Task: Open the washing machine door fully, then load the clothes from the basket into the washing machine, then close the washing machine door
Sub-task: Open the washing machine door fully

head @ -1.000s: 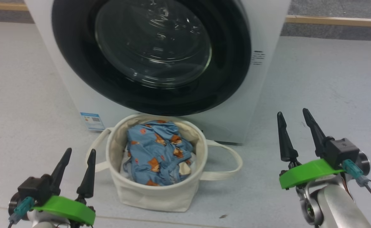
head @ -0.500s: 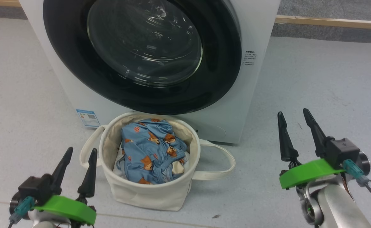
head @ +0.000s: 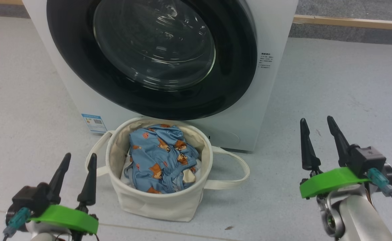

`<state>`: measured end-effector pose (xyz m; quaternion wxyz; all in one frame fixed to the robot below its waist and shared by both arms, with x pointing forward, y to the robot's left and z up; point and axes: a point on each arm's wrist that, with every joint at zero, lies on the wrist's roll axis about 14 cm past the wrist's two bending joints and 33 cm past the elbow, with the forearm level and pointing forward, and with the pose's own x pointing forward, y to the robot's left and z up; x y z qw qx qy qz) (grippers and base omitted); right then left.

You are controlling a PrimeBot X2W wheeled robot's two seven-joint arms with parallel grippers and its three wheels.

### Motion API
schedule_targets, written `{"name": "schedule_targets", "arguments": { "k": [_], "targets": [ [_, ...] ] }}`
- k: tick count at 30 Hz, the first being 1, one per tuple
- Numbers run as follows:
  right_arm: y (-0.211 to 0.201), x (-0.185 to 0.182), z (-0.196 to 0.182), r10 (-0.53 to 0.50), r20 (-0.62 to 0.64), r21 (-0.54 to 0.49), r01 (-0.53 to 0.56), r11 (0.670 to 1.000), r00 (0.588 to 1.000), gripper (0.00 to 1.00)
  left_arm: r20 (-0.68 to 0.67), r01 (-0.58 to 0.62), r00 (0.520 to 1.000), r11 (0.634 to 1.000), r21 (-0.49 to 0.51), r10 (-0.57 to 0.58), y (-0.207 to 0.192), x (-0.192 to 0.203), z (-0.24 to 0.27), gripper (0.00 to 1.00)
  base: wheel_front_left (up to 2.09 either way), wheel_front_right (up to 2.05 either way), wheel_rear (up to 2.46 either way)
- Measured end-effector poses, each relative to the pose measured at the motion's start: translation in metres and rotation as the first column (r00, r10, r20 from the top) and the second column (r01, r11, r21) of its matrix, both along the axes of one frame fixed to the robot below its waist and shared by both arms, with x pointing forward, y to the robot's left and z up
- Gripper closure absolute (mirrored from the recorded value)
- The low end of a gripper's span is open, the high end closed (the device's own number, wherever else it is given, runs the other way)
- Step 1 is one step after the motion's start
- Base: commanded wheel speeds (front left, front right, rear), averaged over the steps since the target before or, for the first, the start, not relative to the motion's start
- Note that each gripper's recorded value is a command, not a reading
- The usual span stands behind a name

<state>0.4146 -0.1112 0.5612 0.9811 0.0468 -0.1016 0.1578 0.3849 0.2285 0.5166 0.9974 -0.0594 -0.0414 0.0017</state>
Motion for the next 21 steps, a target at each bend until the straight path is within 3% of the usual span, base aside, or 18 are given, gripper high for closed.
{"name": "schedule_targets", "arguments": {
  "k": [4,19,20,21],
  "targets": [
    [-0.001,0.002,-0.005,-0.008,-0.017,0.007,0.008,1.000,1.000,0.00,0.006,-0.029,1.000,0.995,-0.092,0.029,0.002,0.000,-0.001,0.00,0.00,0.00,0.00],
    [-0.002,0.034,-0.020,-0.021,-0.059,0.021,0.022,1.000,0.998,0.00,-0.027,-0.060,0.998,0.995,-0.077,0.059,0.014,0.003,-0.013,0.00,0.00,0.00,0.00],
    [-0.002,0.037,-0.022,-0.022,-0.066,0.026,0.024,0.999,0.998,0.06,-0.029,-0.063,0.998,0.995,-0.076,0.061,0.015,0.004,-0.013,0.00,0.00,0.00,0.00],
    [-0.002,0.040,-0.024,-0.023,-0.072,0.032,0.025,0.999,0.997,0.20,-0.030,-0.064,0.998,0.995,-0.074,0.062,0.016,0.005,-0.014,0.00,0.00,0.00,0.00]
  ]
}}
